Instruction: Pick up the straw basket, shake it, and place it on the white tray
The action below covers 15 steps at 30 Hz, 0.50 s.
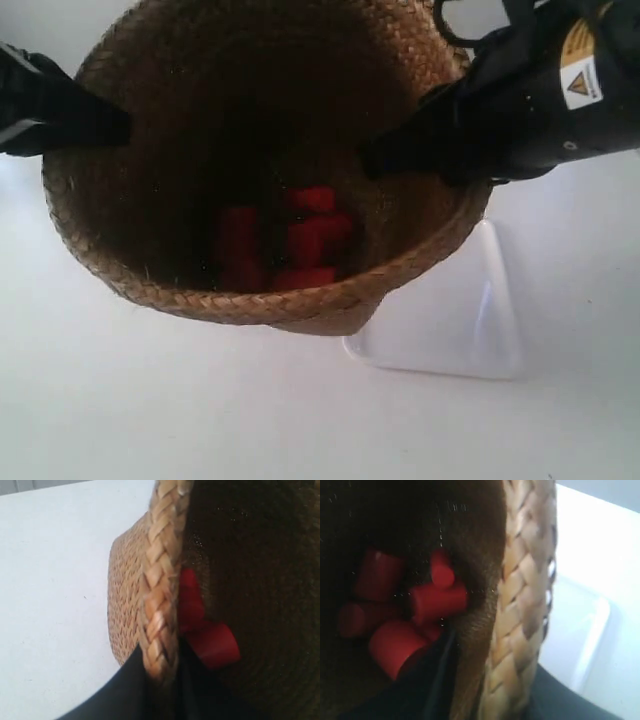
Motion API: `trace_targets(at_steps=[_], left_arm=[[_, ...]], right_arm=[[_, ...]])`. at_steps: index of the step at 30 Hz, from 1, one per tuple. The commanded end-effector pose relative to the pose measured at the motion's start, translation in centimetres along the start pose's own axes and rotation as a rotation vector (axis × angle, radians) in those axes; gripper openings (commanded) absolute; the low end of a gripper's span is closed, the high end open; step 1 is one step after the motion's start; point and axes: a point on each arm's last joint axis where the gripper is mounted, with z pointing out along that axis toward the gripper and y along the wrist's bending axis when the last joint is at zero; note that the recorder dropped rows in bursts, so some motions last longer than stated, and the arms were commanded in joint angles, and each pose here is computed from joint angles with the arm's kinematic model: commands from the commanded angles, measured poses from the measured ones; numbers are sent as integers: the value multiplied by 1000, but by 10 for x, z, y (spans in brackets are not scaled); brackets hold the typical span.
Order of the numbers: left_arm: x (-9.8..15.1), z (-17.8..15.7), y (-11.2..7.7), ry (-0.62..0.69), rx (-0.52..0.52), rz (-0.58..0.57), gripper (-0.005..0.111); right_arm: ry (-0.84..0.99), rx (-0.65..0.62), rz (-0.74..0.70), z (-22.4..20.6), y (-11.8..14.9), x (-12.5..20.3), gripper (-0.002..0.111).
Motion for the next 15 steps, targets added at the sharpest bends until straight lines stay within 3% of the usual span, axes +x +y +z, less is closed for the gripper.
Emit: trace_targets(at_steps=[1,5,8,12,15], left_arm=[[-6,-9,-4,-57,2,30,0],[-4,-9,-6,-31,30,12,0],[-3,-7,-6,-18,35,9,0],[-20,2,-6,-88,73,-94,0],[-32,18,-11,-97,143,-156,0]], right_arm=[[-58,-6,-20,-10,-3,-7,0],[-22,5,-43,-5,-3,0,0],[14,80,-97,1,-9,3,0],[56,222,-130,1,-32,-10,0],[101,225,-129,5,-42,-20,0]])
